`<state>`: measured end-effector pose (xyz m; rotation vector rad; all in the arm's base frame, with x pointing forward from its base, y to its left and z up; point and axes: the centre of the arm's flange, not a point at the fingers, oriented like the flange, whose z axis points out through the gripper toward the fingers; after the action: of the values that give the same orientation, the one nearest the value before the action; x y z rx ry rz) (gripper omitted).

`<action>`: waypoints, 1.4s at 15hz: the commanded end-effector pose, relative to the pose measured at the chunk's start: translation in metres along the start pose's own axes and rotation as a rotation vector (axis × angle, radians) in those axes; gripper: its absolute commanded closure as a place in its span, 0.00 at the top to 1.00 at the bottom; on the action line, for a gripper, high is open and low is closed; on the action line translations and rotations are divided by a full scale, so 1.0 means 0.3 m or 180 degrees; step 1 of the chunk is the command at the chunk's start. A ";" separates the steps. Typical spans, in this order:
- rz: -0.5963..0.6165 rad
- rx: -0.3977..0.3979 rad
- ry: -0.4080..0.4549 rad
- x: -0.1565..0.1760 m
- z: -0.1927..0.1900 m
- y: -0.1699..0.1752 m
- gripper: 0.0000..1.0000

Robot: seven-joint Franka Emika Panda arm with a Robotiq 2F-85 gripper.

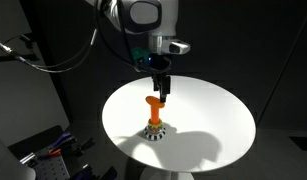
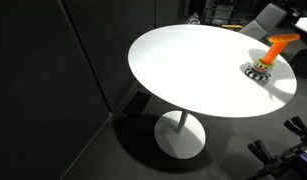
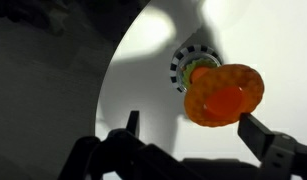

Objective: Put the round, orange item on the block

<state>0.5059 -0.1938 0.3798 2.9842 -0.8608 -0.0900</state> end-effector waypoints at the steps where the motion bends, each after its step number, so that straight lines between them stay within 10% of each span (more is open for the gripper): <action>1: -0.0027 -0.0004 -0.0016 -0.029 -0.026 0.026 1.00; 21: -0.0097 -0.0140 -0.0238 -0.049 0.030 0.036 1.00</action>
<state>0.4929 -0.1909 0.3717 2.9752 -0.8418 -0.2347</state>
